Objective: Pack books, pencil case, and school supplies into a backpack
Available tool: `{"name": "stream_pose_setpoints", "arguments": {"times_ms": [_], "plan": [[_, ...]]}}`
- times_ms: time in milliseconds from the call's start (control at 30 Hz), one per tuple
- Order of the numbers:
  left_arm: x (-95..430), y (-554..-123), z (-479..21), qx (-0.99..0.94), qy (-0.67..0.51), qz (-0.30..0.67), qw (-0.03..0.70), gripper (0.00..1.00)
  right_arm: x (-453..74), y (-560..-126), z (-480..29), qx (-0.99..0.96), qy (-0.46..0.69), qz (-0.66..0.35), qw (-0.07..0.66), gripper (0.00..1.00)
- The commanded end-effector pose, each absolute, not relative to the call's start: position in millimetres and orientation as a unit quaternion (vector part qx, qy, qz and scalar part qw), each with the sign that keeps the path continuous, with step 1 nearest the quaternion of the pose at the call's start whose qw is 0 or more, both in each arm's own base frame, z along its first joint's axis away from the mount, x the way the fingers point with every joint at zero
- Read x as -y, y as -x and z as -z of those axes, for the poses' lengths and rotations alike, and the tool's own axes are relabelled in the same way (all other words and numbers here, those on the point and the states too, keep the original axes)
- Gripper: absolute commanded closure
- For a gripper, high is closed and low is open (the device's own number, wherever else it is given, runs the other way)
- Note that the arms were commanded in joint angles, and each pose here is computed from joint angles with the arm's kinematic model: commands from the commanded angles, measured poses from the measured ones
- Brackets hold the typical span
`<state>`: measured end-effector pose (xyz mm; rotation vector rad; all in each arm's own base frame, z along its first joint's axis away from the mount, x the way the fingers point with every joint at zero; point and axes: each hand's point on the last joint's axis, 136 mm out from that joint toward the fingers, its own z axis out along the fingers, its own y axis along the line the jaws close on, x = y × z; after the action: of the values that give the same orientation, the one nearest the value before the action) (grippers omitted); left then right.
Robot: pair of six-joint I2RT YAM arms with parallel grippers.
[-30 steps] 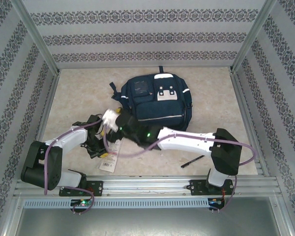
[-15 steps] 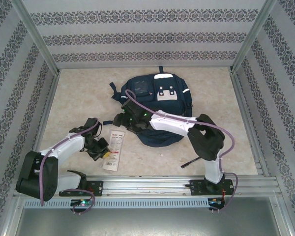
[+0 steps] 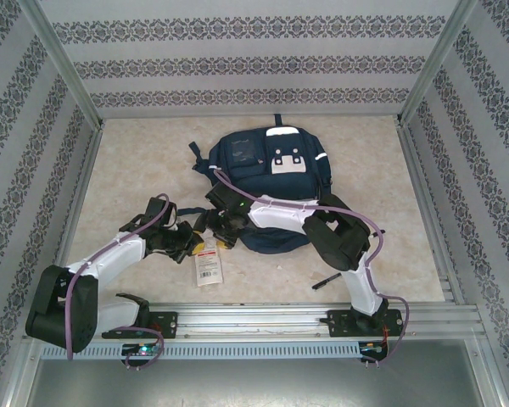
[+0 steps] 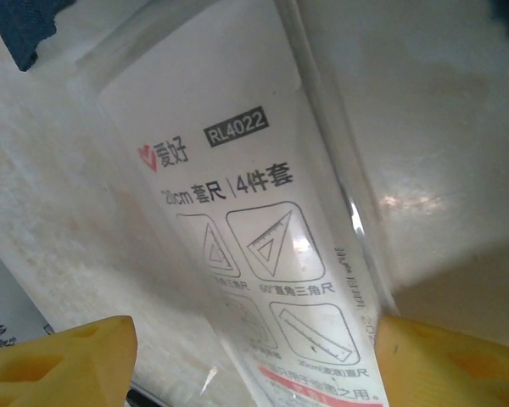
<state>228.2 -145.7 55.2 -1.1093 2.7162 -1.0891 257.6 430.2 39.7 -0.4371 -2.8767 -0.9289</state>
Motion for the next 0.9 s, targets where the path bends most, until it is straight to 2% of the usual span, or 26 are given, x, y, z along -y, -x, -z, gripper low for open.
{"name": "stream_pose_setpoints", "arguments": {"times_ms": [0,33,133,267,367,533,600,733,867], "plan": [[123.6,-215.0,-55.3,-0.889,0.35,0.296,0.006,0.79,-417.8,-262.1,-50.2,0.95,0.115,0.285,0.046,0.25],[113.0,-209.3,-54.4,-0.902,0.342,0.262,0.007,0.68,-415.2,-259.8,-51.5,0.954,0.107,0.275,0.052,0.23],[105.7,-200.2,-47.8,-0.918,0.321,0.232,-0.001,0.55,-407.9,-252.6,-48.7,0.961,0.096,0.25,0.068,0.2],[120.3,-201.4,-30.3,-0.911,0.314,0.266,-0.028,0.51,-408.2,-244.3,-32.7,0.961,0.099,0.234,0.108,0.17],[130.8,-203.9,-15.7,-0.905,0.312,0.285,-0.042,0.5,-423.5,-238.9,-21.8,0.954,0.089,0.248,0.141,0.21],[141.1,-205.3,-0.4,-0.908,0.295,0.293,-0.056,0.52,-441.9,-235.7,-17.0,0.95,0.067,0.258,0.163,0.23],[143.4,-204.5,4.8,-0.909,0.289,0.294,-0.061,0.57,-445.2,-235.0,-16.4,0.948,0.065,0.262,0.171,0.24],[149.0,-205.0,11.8,-0.907,0.281,0.308,-0.063,0.78,-462.2,-230.1,-18.5,0.932,0.05,0.302,0.191,0.38],[155.1,-210.0,5.2,-0.906,0.259,0.33,-0.054,0.81,-474.0,-233.5,-37.2,0.916,0.023,0.355,0.184,0.52]]}}
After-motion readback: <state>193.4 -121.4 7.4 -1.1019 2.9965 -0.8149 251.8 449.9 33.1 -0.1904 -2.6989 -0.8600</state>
